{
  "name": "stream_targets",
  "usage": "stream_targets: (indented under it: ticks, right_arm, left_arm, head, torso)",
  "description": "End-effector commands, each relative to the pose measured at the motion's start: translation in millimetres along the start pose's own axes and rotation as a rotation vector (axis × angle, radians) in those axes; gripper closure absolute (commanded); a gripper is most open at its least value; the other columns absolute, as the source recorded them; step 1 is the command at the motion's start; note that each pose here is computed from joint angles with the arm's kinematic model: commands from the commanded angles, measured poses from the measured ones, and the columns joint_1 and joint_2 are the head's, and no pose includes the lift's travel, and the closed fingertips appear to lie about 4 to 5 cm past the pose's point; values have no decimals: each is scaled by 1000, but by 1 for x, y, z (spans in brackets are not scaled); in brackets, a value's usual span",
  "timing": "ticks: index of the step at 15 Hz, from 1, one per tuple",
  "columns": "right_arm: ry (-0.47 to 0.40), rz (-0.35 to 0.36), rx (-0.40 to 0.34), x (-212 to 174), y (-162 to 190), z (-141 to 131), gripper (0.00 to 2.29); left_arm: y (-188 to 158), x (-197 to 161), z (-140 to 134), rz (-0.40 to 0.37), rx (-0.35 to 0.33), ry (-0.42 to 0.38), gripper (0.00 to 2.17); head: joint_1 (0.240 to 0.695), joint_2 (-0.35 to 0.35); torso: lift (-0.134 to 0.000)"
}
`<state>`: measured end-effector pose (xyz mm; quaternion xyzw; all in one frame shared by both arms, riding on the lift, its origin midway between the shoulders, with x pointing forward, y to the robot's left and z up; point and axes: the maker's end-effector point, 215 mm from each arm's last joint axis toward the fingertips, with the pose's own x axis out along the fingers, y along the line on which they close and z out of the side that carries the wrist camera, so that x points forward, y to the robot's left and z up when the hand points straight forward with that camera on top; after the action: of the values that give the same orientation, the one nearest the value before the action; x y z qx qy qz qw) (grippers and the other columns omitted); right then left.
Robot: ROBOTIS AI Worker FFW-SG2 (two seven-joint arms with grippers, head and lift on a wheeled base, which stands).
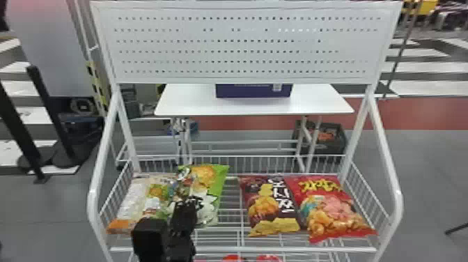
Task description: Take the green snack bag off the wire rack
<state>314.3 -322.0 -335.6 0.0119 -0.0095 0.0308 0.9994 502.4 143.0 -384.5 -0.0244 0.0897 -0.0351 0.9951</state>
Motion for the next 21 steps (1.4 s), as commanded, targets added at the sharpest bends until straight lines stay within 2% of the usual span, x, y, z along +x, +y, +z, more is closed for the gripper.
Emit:
stream_targets:
  ticks: [1, 2, 5, 8, 13, 16, 21]
  right_arm:
    - [1, -1, 0, 0, -1, -1, 174]
    - [0, -1, 2, 1, -1, -1, 174]
    - [11, -1, 2, 2, -1, -6, 174]
    - [11, 1, 5, 3, 0, -7, 174]
    - [22, -4, 8, 3, -3, -13, 174]
    - [38, -2, 11, 4, -2, -22, 174]
    - [28, 4, 10, 5, -2, -18, 174]
  left_arm:
    - [25, -38, 16, 15, -15, -62, 1717]
    - [40, -56, 27, 32, -20, -112, 1717]
    - [93, -104, 46, 99, -16, -194, 1713]
    - [110, -146, 62, 111, -16, -261, 1713]
    - [115, -192, 41, 99, 12, -235, 1713]
    - [114, -197, 31, 97, 18, -212, 1713]
    - [113, -198, 34, 89, 21, -218, 1713]
  head:
    - [499, 0]
    - [499, 0]
    - [499, 0]
    - [499, 0]
    - [499, 0]
    - [499, 0]
    - [499, 0]
  torso:
    - [0]
    - [0]
    - [0]
    - [0]
    - [0]
    - [0]
    - [0]
